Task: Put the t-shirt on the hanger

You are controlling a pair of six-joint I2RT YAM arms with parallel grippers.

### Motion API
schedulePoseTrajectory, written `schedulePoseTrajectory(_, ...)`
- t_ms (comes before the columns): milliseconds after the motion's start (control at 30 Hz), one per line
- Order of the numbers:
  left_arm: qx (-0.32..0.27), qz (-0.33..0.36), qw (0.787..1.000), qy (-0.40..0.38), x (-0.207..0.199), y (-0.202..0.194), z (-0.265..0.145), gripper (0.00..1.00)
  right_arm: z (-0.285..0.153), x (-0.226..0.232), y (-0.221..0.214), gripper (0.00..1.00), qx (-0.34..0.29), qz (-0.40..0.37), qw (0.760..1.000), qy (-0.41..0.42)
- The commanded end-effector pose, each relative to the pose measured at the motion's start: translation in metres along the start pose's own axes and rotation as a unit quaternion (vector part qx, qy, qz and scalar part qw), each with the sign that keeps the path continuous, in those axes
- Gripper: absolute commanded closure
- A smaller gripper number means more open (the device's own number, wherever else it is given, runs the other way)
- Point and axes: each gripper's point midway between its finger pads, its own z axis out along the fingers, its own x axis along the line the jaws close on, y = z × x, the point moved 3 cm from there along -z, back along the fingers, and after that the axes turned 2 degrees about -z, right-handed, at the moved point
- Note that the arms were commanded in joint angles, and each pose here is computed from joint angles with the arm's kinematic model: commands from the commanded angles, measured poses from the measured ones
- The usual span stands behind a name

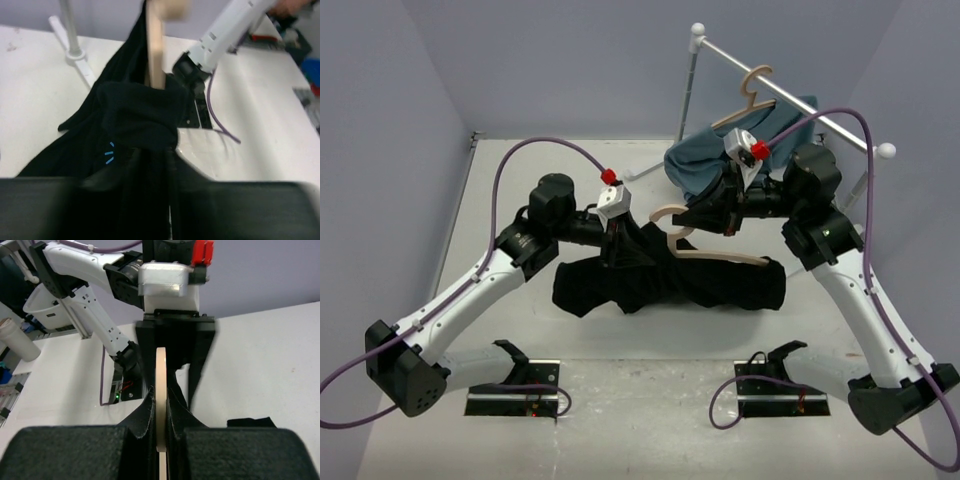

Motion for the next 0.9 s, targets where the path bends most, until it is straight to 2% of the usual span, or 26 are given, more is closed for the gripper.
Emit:
schedulePoseTrajectory(0, -0.040, 0.006, 0.987, 0.154, 0.031, 0.035, -0.021, 0.00, -0.010, 0.000, 0.012, 1.00, -0.031, -0.029, 0.997, -0.058)
schedulePoseTrajectory(100, -0.089, 0.001, 0.961, 0.263, 0.037, 0.047, -0.052, 0.00, -0.024, -0.002, 0.021, 1.00, -0.047, -0.021, 0.994, -0.098)
schedulePoseTrajectory(200, -0.168, -0.002, 0.908, 0.383, 0.037, 0.041, -0.092, 0.00, -0.037, 0.001, 0.035, 1.00, -0.062, -0.024, 0.990, -0.123)
schedulePoseTrajectory(300, -0.243, 0.004, 0.877, 0.413, 0.019, 0.025, -0.118, 0.00, -0.045, 0.004, 0.043, 1.00, -0.062, -0.026, 0.988, -0.138)
schedulePoseTrajectory(400, -0.281, 0.003, 0.867, 0.412, 0.009, 0.001, -0.127, 0.00, -0.048, 0.008, 0.046, 1.00, -0.061, -0.022, 0.988, -0.141)
schedulePoseTrajectory(467, -0.295, -0.009, 0.852, 0.432, 0.016, -0.020, -0.132, 0.00, -0.050, 0.015, 0.053, 1.00, -0.063, -0.023, 0.988, -0.137)
schedulePoseTrajectory(533, -0.298, -0.011, 0.848, 0.439, 0.021, -0.030, -0.133, 0.01, -0.052, 0.018, 0.058, 1.00, -0.068, -0.024, 0.987, -0.144)
schedulePoseTrajectory(633, -0.277, 0.000, 0.855, 0.438, 0.028, -0.040, -0.127, 0.04, -0.053, 0.023, 0.064, 1.00, -0.068, -0.025, 0.987, -0.144)
schedulePoseTrajectory(700, -0.267, 0.007, 0.868, 0.418, 0.027, -0.042, -0.120, 0.05, -0.053, 0.027, 0.067, 1.00, -0.068, -0.028, 0.988, -0.137)
schedulePoseTrajectory(733, -0.259, 0.010, 0.878, 0.402, 0.027, -0.044, -0.113, 0.09, -0.053, 0.030, 0.070, 1.00, -0.069, -0.029, 0.988, -0.134)
schedulePoseTrajectory(800, -0.248, 0.006, 0.884, 0.396, 0.035, -0.048, -0.106, 0.36, -0.052, 0.032, 0.073, 1.00, -0.069, -0.023, 0.990, -0.124)
schedulePoseTrajectory(867, -0.240, 0.001, 0.881, 0.408, 0.043, -0.050, -0.105, 0.85, -0.052, 0.034, 0.073, 1.00, -0.069, -0.022, 0.990, -0.121)
